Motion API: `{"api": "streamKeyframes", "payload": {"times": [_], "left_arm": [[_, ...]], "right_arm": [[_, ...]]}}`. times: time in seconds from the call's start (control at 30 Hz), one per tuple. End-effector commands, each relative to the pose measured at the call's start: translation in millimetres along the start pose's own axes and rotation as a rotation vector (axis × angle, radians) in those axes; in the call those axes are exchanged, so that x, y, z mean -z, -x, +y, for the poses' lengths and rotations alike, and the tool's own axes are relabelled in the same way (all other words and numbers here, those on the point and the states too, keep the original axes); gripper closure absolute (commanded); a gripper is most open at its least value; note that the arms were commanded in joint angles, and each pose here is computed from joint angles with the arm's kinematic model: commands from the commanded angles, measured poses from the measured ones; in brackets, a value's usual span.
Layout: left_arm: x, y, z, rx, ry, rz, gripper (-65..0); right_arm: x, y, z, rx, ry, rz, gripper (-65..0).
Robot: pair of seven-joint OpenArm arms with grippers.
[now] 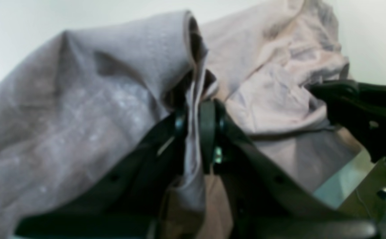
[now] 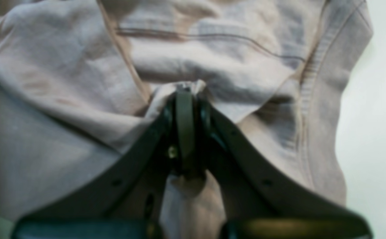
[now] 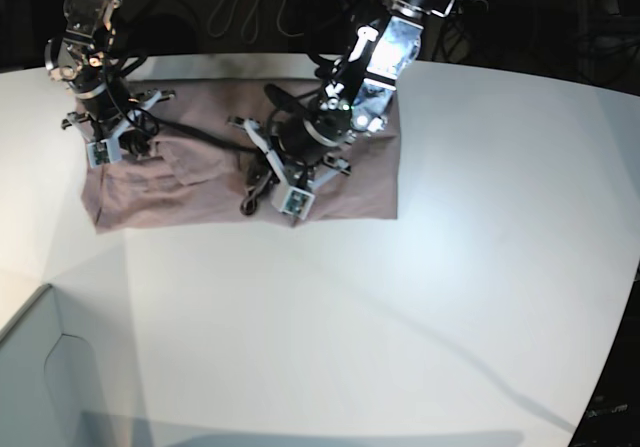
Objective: Layout the t-shirt on the table in an organized manner, then fold the t-shirt properly
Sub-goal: 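Carry the strip end with the left gripper toward the right gripper, then lower the folded end onto the strip, open and withdraw the left gripper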
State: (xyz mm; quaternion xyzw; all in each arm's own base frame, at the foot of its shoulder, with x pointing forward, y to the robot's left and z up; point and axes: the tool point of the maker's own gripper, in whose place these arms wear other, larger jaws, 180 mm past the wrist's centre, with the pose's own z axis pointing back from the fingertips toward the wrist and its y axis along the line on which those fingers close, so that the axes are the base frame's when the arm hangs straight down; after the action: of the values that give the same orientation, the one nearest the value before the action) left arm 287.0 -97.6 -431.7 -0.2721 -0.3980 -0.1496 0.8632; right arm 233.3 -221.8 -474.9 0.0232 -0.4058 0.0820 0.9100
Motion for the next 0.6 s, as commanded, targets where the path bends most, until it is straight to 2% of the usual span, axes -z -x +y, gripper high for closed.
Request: {"api": "streamKeyframes", "payload": {"times": [0.0,0.03,0.17,0.23,0.4,0.5,0.57], "left_arm": [[2,-20,-8,-0.002,0.024,-0.058,-2.2],[2,-20,-8,-0.001,0.024,-0.055,-5.0],[0,-24,-9,-0.003,0.026,-0.071,-25.7],[-4,-38,-15,-0.025,0.045,-0.115,-31.2],[-28,-82,-30,-0.081,0.092,-0.254,-30.1],[-50,-97,-25,-0.045,0.085,-0.311,-29.2],[-63,-91,-13,-0.014,0.061,-0.309,-29.2]], "right_arm": [[-2,7,-1,-0.022,0.002,0.041,0.0],[-2,7,-1,-0.022,0.002,0.041,0.0],[3,5,14,-0.051,-0.041,0.042,0.0],[4,4,16,-0.055,-0.048,0.041,0.0],[4,4,16,-0.055,-0.048,0.041,0.0],[4,4,16,-0.055,-0.048,0.041,0.0],[4,2,12,-0.064,-0.043,0.040,0.0]]}}
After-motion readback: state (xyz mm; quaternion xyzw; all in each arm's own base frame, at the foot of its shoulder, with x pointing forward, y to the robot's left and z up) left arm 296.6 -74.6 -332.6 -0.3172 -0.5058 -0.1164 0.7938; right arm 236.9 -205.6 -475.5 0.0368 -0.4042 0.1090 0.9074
